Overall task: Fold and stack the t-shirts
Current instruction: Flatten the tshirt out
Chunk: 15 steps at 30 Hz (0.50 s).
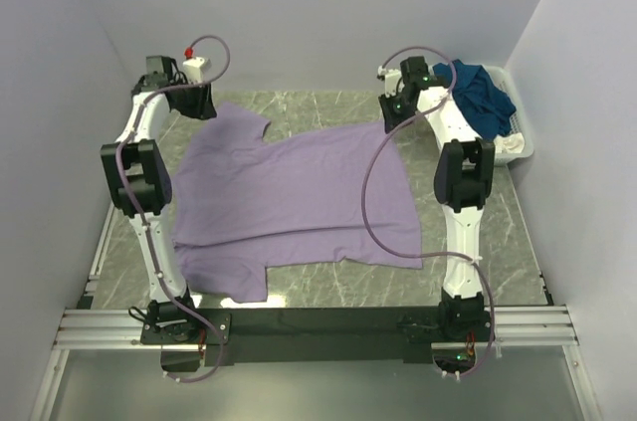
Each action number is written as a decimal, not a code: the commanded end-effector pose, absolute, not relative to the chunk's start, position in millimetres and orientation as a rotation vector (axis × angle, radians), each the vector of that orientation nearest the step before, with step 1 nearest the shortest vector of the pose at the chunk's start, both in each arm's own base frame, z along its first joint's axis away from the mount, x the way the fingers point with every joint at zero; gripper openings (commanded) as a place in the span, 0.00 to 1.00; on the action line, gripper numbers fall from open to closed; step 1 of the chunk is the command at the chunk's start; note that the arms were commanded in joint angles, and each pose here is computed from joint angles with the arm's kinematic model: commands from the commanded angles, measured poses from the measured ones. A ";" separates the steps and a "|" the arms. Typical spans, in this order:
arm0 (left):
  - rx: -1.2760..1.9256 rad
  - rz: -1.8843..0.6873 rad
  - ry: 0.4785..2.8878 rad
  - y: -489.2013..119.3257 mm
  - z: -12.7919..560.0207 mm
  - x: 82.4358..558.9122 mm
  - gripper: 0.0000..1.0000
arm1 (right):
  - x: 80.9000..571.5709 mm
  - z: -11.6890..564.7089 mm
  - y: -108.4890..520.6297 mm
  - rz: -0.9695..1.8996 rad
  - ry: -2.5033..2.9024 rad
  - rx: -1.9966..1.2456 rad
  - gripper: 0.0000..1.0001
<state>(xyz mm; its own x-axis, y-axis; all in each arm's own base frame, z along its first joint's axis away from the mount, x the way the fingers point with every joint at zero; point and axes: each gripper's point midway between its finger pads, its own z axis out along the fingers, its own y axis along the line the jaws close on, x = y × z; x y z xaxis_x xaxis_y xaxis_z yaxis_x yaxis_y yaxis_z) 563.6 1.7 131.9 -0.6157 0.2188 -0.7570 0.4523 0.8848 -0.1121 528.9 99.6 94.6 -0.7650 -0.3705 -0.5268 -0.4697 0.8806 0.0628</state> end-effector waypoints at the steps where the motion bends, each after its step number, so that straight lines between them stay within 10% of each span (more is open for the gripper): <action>1: 0.330 -0.435 2.224 -11.7 123.1 589.4 0.45 | 556.7 99.6 108.6 0.233 2.468 -0.453 0.30; 15: 0.153 -0.340 2.429 1.3 25.8 598.2 0.41 | 562.1 45.1 117.9 0.257 2.592 -0.309 0.29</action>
<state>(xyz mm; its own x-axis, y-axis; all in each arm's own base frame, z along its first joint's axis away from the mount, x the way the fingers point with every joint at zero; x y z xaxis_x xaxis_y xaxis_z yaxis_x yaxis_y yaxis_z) 593.7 -16.0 33.5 -0.7437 0.0550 -0.6663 0.2820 0.9295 -0.2379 561.1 119.3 43.1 -0.8275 -0.1978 -0.5255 -0.3116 0.9403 0.1368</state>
